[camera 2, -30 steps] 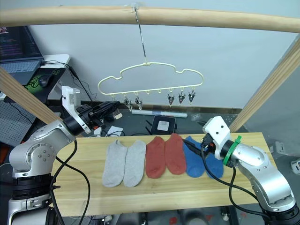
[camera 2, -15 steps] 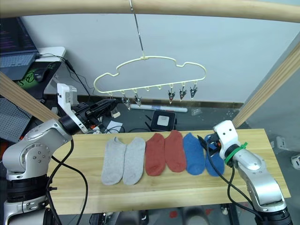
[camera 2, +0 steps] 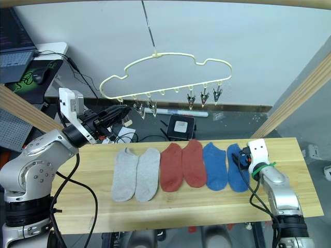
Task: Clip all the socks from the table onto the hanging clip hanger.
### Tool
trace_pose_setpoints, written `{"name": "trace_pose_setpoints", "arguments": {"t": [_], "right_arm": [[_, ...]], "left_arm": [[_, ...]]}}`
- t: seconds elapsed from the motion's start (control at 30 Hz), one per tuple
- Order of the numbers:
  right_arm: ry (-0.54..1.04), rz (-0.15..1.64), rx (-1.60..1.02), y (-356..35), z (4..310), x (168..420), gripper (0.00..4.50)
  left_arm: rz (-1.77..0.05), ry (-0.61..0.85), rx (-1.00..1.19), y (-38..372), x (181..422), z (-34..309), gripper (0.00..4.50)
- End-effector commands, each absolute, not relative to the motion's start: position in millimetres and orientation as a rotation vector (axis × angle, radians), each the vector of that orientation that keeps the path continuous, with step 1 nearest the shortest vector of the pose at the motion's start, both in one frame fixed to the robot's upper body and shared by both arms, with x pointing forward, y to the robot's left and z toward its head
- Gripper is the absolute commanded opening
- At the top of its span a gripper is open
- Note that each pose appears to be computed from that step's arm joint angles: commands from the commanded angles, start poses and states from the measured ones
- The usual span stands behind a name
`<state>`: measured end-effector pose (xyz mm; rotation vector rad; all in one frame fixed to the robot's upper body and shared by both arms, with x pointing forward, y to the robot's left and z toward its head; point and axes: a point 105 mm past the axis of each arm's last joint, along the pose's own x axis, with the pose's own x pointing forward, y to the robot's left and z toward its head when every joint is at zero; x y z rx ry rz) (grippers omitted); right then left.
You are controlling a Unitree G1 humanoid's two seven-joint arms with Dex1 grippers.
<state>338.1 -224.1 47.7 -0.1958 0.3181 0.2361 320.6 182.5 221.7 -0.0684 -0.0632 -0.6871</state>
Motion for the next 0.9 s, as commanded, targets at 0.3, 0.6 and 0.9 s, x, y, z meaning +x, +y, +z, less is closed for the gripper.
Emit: {"name": "trace_pose_setpoints", "arguments": {"t": [0.3,0.6,0.9], "right_arm": [[0.318,0.29,-0.206,-215,40,351,4.5],[0.376,0.238,-0.225,-228,32,346,2.91],[0.388,0.242,-0.226,-240,32,335,0.0]], "left_arm": [[-0.688,-0.087,-0.051,184,316,230,0.22],[-0.689,-0.094,-0.052,182,318,230,0.22],[-0.685,-0.098,-0.057,181,319,229,0.22]]}}
